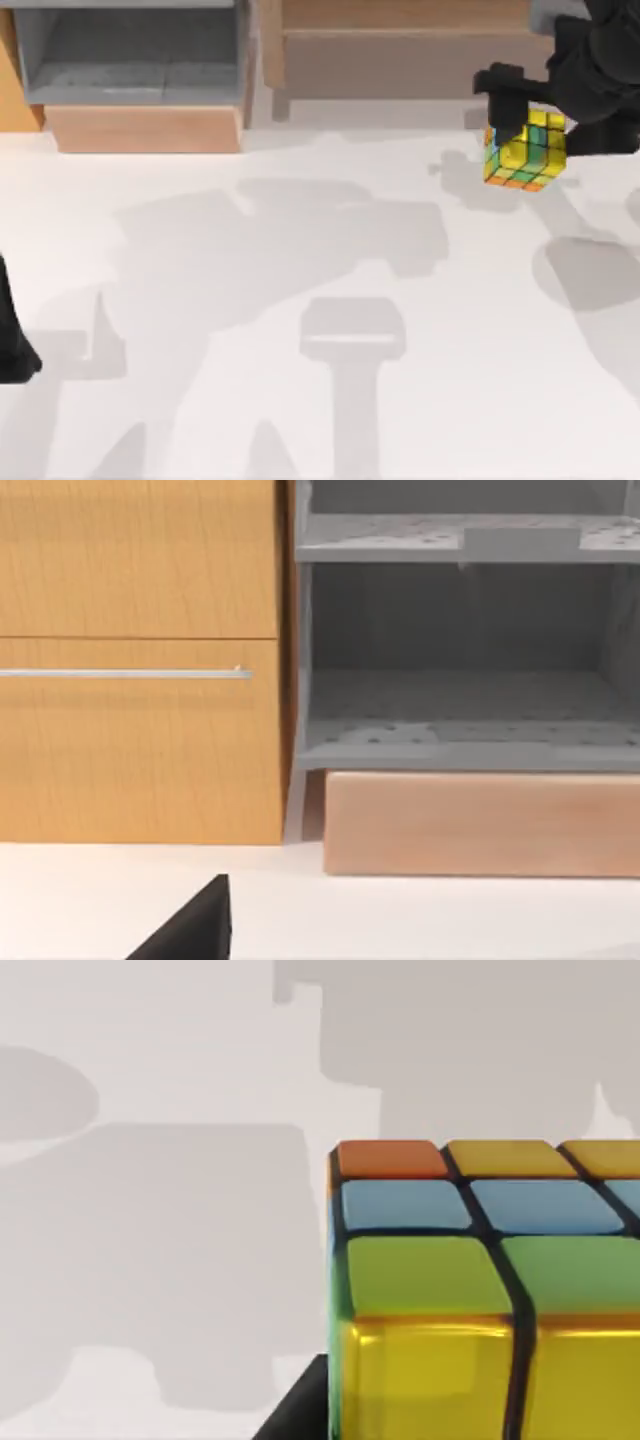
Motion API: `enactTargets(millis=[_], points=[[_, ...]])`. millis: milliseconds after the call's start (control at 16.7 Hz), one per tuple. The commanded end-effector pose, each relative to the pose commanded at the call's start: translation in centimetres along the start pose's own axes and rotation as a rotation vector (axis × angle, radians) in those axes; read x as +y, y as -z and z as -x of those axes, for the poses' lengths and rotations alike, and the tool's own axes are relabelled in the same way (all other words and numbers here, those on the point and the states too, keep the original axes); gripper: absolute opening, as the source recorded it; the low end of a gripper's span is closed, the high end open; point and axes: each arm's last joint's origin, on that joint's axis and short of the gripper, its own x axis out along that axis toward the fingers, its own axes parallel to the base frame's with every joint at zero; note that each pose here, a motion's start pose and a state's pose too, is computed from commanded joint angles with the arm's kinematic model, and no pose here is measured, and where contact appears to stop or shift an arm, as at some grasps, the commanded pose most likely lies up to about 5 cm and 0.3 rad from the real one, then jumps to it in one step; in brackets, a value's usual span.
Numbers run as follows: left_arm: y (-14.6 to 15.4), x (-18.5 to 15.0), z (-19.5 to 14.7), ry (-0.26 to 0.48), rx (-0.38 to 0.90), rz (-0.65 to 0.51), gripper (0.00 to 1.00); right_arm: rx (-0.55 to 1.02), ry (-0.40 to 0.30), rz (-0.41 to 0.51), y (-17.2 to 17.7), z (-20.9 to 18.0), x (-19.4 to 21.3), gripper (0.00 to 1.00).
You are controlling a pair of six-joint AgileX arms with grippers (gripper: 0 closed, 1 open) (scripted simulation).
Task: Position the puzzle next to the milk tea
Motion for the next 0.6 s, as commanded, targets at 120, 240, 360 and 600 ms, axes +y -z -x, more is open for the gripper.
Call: enactTargets(millis=[120, 240, 360, 600], points=[[0.0, 0.0, 0.0, 0.0, 0.0, 0.0, 1.0, 0.133, 0.094, 0.023, 0.9, -1.6, -0.5, 0.0], [0.0, 0.0, 0.0, 0.0, 0.0, 0.0, 1.0, 0.233, 0.162, 0.052, 1.4, -3.2, -1.3, 0.0], [0.0, 0.0, 0.0, 0.0, 0.0, 0.0, 1.0, 0.282, 0.194, 0.07, 1.5, -4.0, -1.8, 0.0], [0.0, 0.0, 0.0, 0.0, 0.0, 0.0, 1.0, 0.285, 0.196, 0.071, 1.5, -4.0, -1.8, 0.0]])
